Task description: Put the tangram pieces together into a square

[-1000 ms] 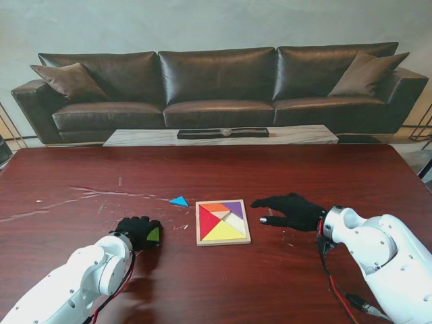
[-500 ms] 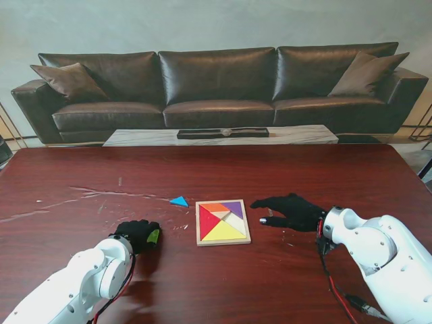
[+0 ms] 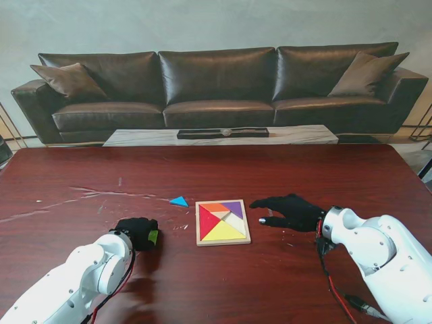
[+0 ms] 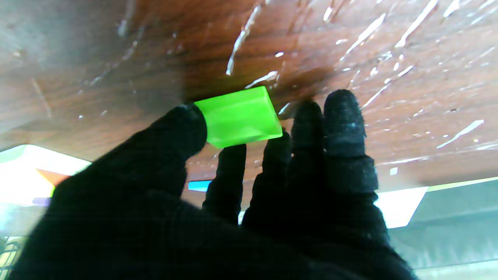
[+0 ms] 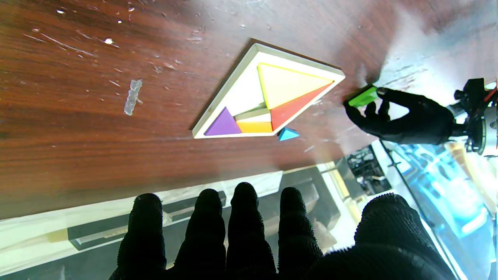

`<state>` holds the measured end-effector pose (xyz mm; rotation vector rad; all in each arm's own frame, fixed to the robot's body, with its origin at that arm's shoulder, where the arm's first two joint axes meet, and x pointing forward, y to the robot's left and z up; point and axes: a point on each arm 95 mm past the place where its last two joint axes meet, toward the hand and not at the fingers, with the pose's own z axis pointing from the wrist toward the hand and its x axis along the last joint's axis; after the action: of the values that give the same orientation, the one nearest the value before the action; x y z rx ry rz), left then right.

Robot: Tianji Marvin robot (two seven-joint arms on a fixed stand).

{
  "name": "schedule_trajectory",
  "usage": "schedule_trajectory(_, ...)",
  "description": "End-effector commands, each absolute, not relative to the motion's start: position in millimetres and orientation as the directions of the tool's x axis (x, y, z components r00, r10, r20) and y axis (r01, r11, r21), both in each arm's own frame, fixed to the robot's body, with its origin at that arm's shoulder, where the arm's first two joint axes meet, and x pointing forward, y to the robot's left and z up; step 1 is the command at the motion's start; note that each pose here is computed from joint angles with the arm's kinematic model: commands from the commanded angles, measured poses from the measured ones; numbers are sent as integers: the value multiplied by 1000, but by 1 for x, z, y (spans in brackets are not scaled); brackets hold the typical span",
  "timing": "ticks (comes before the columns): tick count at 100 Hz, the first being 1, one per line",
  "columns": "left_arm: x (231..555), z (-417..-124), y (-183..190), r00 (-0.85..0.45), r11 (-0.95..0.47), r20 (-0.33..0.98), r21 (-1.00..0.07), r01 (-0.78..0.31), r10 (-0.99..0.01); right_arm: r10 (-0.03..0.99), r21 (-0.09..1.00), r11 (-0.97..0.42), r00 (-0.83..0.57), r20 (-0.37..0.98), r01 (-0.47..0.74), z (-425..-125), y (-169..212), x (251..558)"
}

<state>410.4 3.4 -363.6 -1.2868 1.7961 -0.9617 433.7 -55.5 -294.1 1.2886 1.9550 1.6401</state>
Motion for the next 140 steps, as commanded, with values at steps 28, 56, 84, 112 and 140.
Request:
schedule_trajectory(28,393,-405,19,-290,287,-138,-767,-574,-947,761,894,-44,-564,319,446,-294,-53,434)
schedule_trajectory(56,389,-407,21,-331,335,-165,-757,-561,-929,757,893,-51,-566,326,447,-295,-52,434)
schedule_trajectory(84,385,-417,22,-354,381,-215,-772,-510,-910,754,896,-51,-571,325,442,-294,-51,431)
schedule_trajectory(112,384,-433,29,-349,375,-213,-775,-509,-913,755,896,-48,-571,322,442,-294,-51,429)
schedule_trajectory(140,390,-440,30,-339,341,-174,-777,-530,-924,758,895,-45,-569,320,443,-294,-52,429)
